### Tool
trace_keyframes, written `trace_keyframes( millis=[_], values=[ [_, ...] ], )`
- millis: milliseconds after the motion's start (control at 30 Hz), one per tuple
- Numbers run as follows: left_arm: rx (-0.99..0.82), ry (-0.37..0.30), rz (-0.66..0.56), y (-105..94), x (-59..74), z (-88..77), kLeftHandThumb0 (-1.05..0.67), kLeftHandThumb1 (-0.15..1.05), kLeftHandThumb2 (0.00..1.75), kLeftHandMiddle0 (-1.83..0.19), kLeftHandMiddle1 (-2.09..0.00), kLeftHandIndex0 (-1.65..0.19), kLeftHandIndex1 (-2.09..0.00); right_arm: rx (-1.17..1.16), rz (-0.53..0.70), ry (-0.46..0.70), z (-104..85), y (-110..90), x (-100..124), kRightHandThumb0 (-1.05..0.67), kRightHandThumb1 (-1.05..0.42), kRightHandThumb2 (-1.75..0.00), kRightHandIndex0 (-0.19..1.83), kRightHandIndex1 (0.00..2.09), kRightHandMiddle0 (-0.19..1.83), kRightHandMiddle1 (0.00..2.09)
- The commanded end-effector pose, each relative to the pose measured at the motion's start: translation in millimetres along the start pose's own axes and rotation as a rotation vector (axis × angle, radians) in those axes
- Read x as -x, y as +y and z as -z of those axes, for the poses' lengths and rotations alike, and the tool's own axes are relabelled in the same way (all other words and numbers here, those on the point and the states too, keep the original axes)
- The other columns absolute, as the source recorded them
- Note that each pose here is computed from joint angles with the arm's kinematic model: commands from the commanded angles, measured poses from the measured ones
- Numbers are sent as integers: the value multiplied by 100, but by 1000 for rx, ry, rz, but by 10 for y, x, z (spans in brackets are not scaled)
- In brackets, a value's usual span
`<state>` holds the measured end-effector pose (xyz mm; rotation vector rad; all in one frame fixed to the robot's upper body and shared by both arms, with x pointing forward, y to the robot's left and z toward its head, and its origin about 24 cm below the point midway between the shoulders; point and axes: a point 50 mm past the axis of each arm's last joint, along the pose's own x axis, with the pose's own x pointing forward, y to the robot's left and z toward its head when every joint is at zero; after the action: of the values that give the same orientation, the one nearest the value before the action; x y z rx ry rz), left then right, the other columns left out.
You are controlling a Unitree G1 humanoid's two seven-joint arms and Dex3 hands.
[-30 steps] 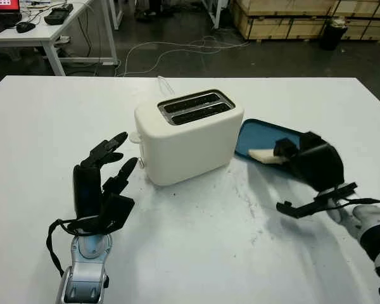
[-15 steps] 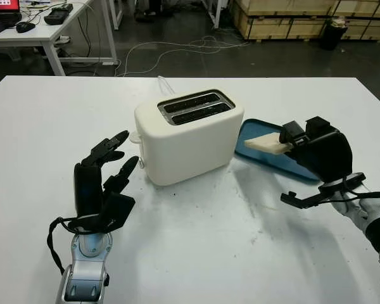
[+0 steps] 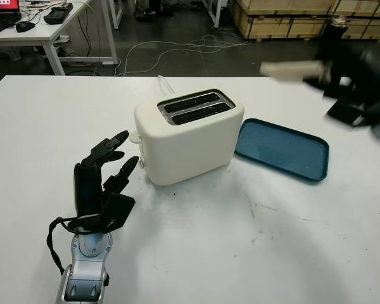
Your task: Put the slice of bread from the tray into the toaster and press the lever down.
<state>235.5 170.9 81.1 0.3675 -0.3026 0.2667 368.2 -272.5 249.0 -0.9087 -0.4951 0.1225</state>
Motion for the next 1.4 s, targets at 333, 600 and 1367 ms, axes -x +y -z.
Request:
trace_keyframes(
  millis=[333, 600, 1367],
  values=[
    [1, -16, -5, 13, -29, -17, -38, 92, 17, -47, -103, -75, -11, -221, -302, 2, -621, -29, -676, -40, -92, -5, 94, 173, 82, 164],
    [-4, -18, -9, 19, -27, -15, -39, 92, 16, -48, -105, -76, -12, -227, -491, -2, -911, 475, -922, -44, -92, -11, 110, 175, 93, 174],
    [3, -6, 2, 3, 4, 3, -39, 92, 18, -47, -103, -74, -12, -185, -624, 115, -802, 1091, -885, -43, -92, -17, 107, 175, 90, 175]
  ],
)
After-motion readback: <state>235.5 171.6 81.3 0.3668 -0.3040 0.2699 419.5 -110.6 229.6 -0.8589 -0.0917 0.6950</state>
